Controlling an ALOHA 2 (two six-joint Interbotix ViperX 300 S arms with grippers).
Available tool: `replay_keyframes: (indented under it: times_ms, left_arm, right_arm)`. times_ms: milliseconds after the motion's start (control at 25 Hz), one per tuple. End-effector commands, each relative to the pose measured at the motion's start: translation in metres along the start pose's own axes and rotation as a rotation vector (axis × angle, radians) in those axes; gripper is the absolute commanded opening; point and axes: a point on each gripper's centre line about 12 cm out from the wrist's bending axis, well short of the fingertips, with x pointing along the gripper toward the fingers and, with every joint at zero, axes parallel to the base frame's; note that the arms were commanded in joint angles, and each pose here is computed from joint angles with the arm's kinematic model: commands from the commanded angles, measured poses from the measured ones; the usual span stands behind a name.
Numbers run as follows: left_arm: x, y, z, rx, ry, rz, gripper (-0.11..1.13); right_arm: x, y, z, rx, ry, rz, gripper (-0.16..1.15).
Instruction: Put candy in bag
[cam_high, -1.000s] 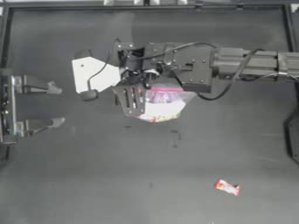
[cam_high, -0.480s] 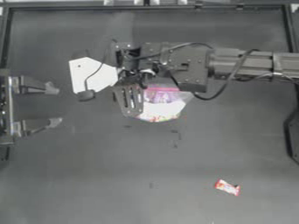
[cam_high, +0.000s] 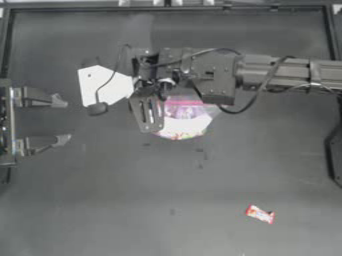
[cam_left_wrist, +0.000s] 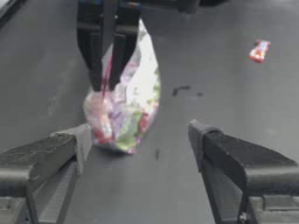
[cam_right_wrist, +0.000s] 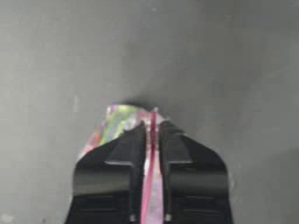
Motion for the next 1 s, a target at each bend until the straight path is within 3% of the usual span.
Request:
replay_keyframes:
  times_ms: [40, 280, 1000]
  left_arm:
    - [0.001, 0.0, 0.004, -0.003, -0.009, 0.002, 0.98]
    - [0.001, 0.0, 0.004, -0.002, -0.008, 0.002, 0.98]
    - [0.016, 0.005, 0.002, -0.009, 0.053, 0.024, 0.98]
  right_arm:
    - [-0.023, -0.004, 0.009, 0.002, -0.049, -0.019, 0.23]
    - [-0.027, -0.003, 0.009, -0.006, -0.051, -0.014, 0.02]
    - [-0.053, -0.001, 0.012, -0.006, -0.101, -0.008, 0.03]
